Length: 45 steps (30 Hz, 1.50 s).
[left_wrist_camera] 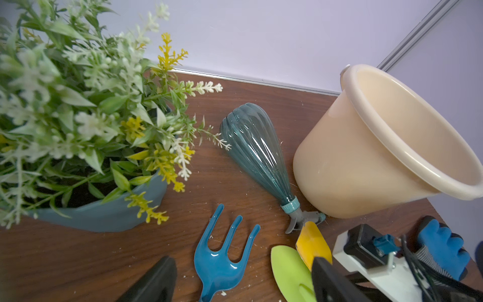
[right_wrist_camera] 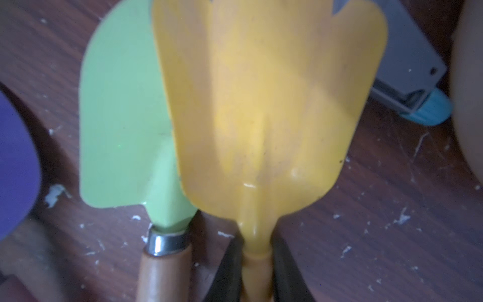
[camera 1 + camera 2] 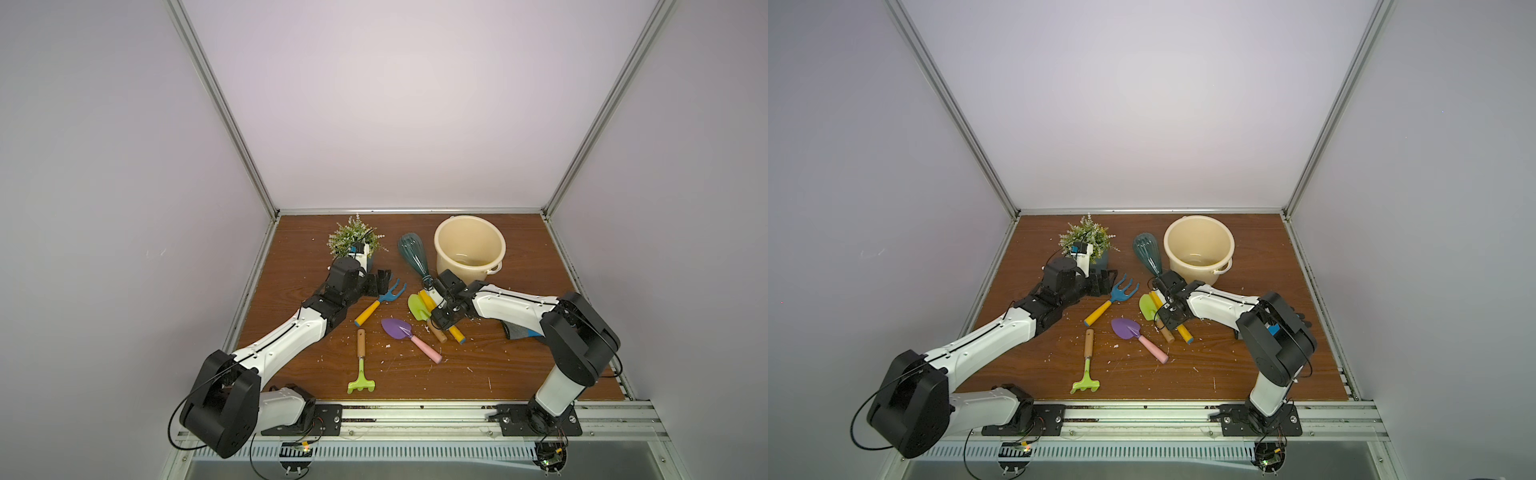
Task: Organize the gardening tools
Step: Pick up the gardening tool from the center of the board.
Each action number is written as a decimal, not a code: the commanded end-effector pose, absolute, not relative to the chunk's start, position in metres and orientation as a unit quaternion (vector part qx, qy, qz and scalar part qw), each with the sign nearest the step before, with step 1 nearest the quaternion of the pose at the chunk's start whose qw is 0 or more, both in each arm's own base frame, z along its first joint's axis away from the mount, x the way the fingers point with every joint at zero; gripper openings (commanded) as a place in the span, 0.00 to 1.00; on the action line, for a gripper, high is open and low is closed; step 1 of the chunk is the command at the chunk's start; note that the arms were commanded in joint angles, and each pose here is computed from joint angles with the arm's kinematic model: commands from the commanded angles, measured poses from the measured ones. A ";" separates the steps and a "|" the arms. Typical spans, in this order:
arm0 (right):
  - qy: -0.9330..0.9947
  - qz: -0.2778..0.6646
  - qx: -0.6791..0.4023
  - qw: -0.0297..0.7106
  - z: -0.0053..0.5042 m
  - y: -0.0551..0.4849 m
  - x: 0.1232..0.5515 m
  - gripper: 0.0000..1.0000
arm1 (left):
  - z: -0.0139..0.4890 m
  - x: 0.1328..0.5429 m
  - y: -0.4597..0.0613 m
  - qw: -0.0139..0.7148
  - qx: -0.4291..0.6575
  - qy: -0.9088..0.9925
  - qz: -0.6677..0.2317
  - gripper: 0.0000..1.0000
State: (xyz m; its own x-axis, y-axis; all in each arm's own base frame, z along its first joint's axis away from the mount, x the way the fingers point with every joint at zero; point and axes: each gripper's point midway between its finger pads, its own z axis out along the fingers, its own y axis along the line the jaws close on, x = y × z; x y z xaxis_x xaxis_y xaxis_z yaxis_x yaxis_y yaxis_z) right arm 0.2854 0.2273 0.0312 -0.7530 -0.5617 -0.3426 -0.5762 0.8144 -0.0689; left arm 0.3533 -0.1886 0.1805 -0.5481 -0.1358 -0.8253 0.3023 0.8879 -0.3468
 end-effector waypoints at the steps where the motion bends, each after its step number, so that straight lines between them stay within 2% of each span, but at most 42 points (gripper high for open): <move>1: 0.930 0.022 -0.304 0.208 0.058 0.232 0.294 0.10 | 0.184 0.356 -0.190 0.482 0.046 0.844 -0.230 0.85; 11: 0.881 0.095 -0.303 0.350 0.175 0.255 0.311 0.09 | 0.201 0.369 -0.182 0.500 0.029 0.843 -0.198 0.85; 15: 0.845 0.138 -0.279 0.434 0.238 0.264 0.323 0.08 | 0.208 0.371 -0.183 0.501 0.024 0.841 -0.202 0.85; 19: 0.815 0.167 -0.237 0.502 0.297 0.262 0.354 0.08 | 0.209 0.373 -0.192 0.490 0.030 0.844 -0.219 0.85; 25: 0.798 0.128 -0.147 0.570 0.347 0.230 0.419 0.08 | 0.205 0.368 -0.199 0.480 0.036 0.845 -0.234 0.84; 28: 0.798 0.111 -0.096 0.584 0.348 0.204 0.446 0.08 | 0.204 0.363 -0.199 0.478 0.037 0.846 -0.235 0.84; 32: 0.809 0.073 -0.054 0.581 0.321 0.176 0.470 0.07 | 0.200 0.357 -0.195 0.476 0.033 0.847 -0.234 0.84; 38: 0.821 0.057 -0.026 0.568 0.269 0.152 0.485 0.08 | 0.198 0.355 -0.195 0.475 0.033 0.847 -0.236 0.84; 45: 0.827 0.052 -0.019 0.560 0.235 0.148 0.489 0.09 | 0.198 0.359 -0.199 0.472 0.039 0.848 -0.237 0.84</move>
